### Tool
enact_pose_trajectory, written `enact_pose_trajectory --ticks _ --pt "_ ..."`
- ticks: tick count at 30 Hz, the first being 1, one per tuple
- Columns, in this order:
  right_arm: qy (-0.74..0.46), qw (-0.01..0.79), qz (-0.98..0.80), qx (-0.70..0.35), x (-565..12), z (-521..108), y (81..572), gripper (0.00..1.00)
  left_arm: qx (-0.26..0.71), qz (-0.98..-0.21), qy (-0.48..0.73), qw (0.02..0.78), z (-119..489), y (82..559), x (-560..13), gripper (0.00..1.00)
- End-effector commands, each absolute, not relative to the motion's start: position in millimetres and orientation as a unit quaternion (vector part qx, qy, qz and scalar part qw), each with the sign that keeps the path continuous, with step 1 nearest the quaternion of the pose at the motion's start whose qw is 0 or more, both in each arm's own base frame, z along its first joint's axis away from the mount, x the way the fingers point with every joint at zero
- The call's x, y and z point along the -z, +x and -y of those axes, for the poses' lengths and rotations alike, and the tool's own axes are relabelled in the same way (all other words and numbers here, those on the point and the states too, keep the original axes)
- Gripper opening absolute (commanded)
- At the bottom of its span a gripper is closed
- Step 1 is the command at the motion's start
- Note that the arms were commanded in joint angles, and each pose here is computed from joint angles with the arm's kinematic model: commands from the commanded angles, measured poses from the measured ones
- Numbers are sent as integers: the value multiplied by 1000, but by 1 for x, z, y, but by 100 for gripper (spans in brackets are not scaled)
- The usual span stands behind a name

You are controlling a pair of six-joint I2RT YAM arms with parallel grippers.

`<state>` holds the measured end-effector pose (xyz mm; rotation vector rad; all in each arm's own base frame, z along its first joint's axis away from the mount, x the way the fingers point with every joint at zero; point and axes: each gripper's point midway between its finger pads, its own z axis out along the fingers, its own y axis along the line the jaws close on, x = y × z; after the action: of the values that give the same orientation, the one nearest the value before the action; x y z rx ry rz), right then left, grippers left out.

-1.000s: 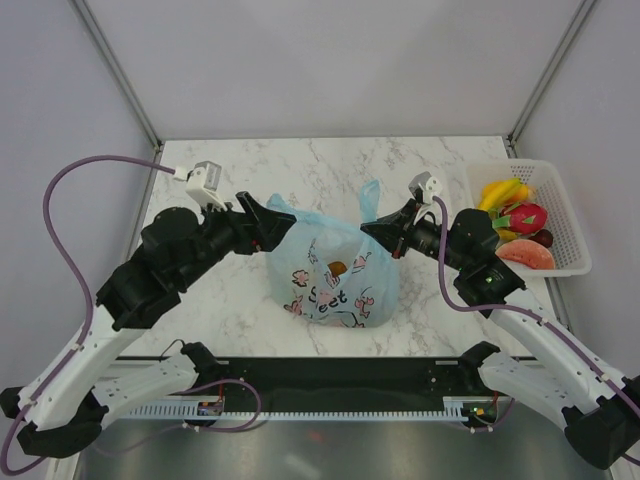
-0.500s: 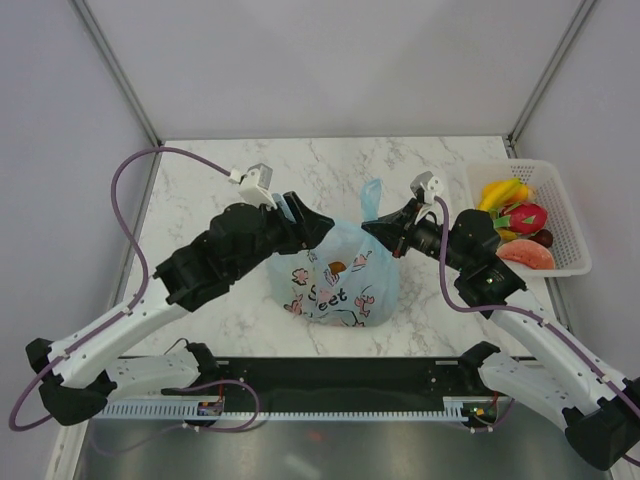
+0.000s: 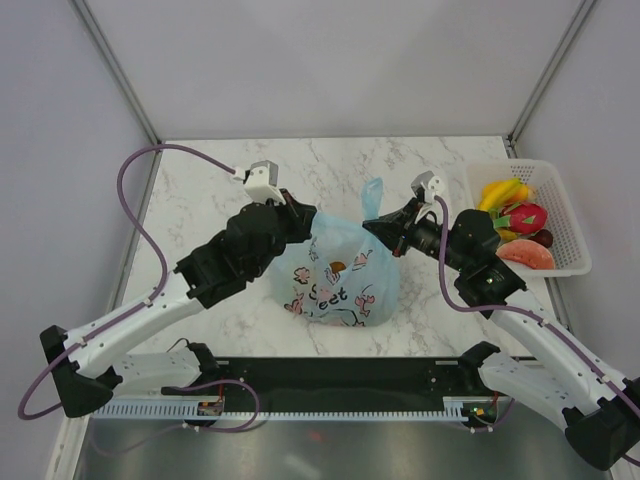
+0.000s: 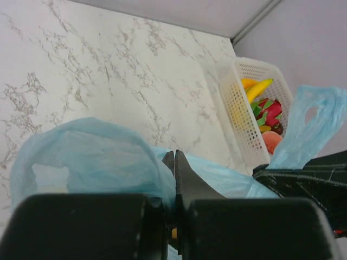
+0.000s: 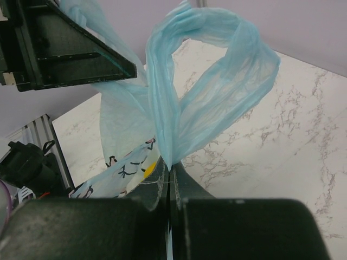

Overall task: Place the fake fruits into the plastic bag and tie a complex knot
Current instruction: Adjust the plastic bag at the center of the board.

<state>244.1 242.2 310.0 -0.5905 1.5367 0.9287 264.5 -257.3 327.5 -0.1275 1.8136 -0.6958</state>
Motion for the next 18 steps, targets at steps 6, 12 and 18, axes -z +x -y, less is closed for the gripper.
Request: enact_pose_trajectory --ticks 6,12,18 --pt "-222 626 -672 -328 -323 -222 268 0 250 -806 46 535 230 236 -373 2" --pt "-166 646 -682 -300 -334 -205 281 0 234 -841 134 469 208 209 -400 2" --pt "-127 666 -683 -270 -344 -184 288 0 169 -877 173 414 190 199 -375 2"
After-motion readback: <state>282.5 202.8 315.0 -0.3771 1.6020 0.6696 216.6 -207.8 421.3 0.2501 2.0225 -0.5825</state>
